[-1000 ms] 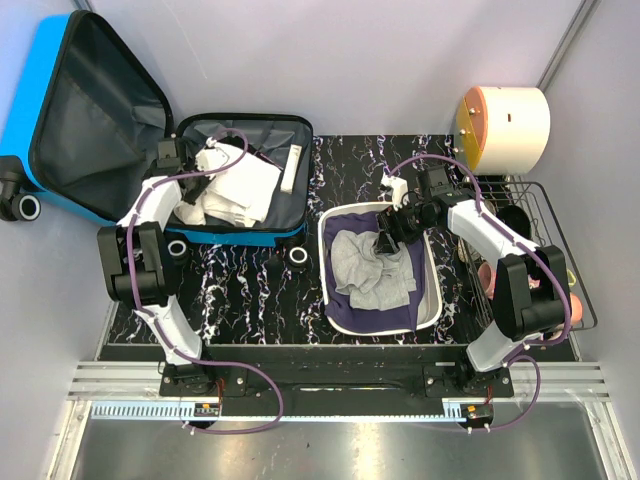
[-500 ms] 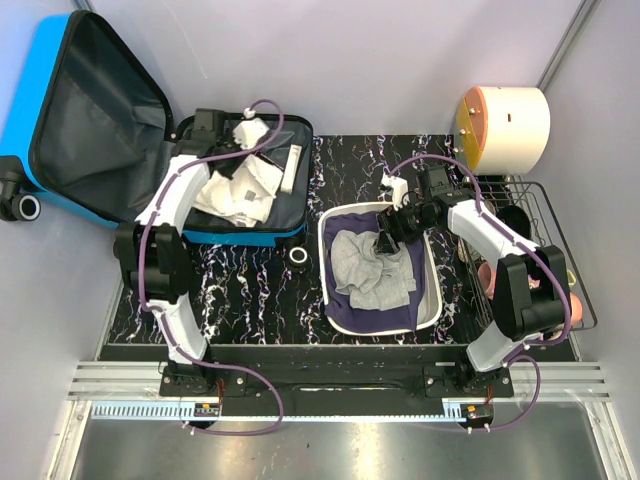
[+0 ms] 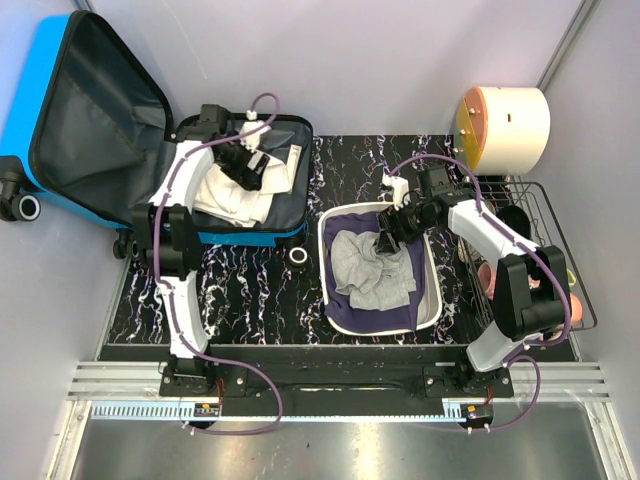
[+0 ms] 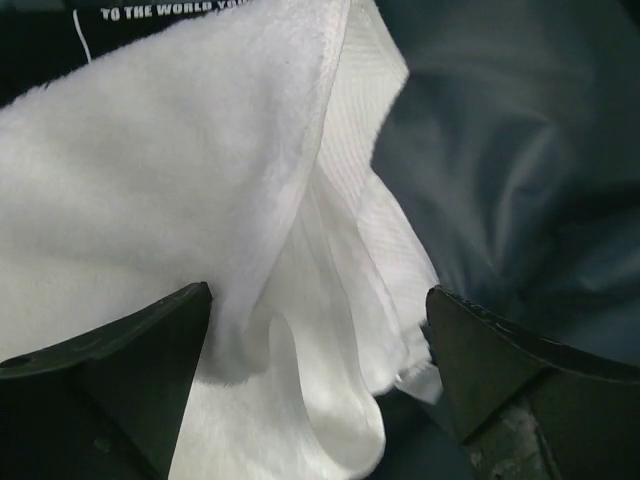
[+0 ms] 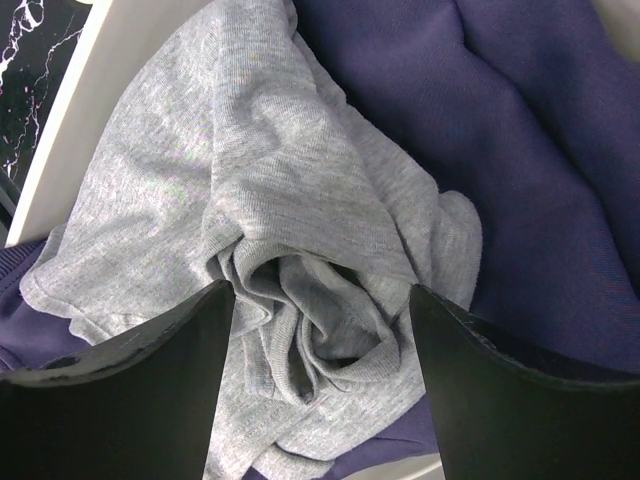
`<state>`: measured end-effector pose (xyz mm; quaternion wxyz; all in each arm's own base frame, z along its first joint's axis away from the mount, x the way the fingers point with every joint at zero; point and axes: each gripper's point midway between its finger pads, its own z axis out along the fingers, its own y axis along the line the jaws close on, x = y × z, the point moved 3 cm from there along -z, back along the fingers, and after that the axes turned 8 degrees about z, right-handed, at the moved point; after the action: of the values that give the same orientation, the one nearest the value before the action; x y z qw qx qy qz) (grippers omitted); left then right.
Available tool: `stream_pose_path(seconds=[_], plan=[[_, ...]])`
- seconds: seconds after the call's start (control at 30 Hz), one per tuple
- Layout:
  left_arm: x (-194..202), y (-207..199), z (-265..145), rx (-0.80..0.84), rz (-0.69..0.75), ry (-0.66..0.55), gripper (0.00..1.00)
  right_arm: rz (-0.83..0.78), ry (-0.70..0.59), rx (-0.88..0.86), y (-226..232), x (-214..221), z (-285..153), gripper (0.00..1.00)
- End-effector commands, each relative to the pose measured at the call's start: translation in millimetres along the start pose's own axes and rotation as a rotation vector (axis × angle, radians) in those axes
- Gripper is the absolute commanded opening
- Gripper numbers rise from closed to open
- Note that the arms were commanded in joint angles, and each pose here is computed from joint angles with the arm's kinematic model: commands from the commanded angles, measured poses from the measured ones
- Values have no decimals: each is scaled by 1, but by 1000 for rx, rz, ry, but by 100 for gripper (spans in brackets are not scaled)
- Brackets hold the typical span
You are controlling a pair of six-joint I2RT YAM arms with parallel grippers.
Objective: Open, take out, and arrange the luggage
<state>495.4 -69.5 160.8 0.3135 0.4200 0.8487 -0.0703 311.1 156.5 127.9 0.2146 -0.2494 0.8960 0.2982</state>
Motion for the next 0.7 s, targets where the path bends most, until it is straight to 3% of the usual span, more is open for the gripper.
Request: stream_pose_path(seconds=[0.0, 0.13, 0.2, 0.33, 0.67], plan=[[-33, 6, -113, 10, -69, -243, 96, -18, -48, -1, 2, -18, -8, 80], [-6, 42, -136, -91, -194, -231, 94, -16, -52, -16, 3, -21, -8, 80], [9, 55, -135, -127, -228, -198, 84, -16, -52, -18, 2, -23, -7, 80], [14, 46, -122, -91, -229, -182, 76, -20, -51, -14, 1, -24, -6, 80], [24, 30, -66, -143, -219, -87, 76, -8, -50, -12, 2, -23, -7, 80]])
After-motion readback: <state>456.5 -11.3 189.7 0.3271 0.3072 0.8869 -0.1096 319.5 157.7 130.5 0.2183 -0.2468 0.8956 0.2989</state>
